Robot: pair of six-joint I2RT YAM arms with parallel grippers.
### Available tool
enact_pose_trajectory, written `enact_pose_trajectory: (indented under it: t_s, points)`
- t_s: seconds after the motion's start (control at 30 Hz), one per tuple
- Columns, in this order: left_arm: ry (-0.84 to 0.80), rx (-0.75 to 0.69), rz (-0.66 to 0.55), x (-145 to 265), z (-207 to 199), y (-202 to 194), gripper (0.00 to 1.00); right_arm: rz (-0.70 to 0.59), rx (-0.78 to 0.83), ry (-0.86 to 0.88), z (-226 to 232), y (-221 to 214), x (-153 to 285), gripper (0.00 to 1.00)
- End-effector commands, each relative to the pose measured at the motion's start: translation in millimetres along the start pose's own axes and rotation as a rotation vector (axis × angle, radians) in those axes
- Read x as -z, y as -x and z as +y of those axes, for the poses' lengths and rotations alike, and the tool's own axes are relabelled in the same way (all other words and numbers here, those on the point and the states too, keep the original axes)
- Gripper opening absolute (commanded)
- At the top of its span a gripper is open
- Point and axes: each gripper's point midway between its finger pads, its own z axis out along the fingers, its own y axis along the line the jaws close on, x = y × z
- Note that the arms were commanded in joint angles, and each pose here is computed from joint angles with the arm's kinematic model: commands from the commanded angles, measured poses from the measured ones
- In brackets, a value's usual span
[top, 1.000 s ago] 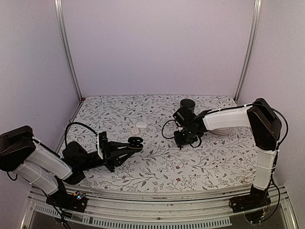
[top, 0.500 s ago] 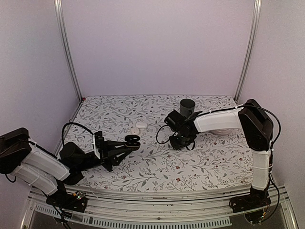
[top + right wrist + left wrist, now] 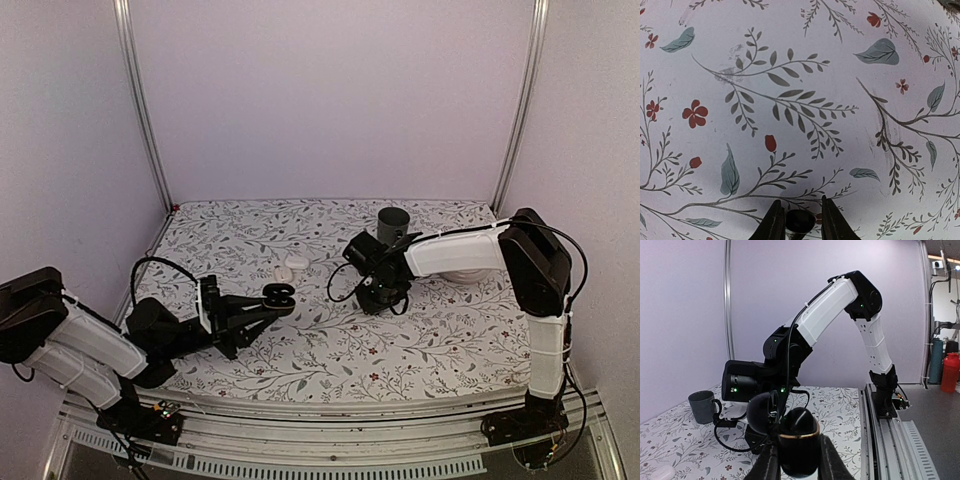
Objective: Insert the wireless bluetooth earbuds into the charging case
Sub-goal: Pick up the right earbud from the center of the board.
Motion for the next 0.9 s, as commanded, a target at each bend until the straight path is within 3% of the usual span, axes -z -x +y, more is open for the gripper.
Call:
enact_pose_trajectory:
  t_s: [0.0, 0.3, 0.87]
  points:
    - [-0.011, -0.062, -0.145, -2, -3, 35, 0.0, 0.02, 0.01, 0.019, 4, -7, -2, 0.27]
    - [-0.007, -0.05, -0.15, -3, -1, 34, 0.0, 0.03, -0.023, 0.122, 12, -13, -1, 0.24]
    - [-0.003, -0.081, -0.125, -9, 0, 39, 0.0, 0.03, -0.022, 0.142, 11, -20, 3, 0.27]
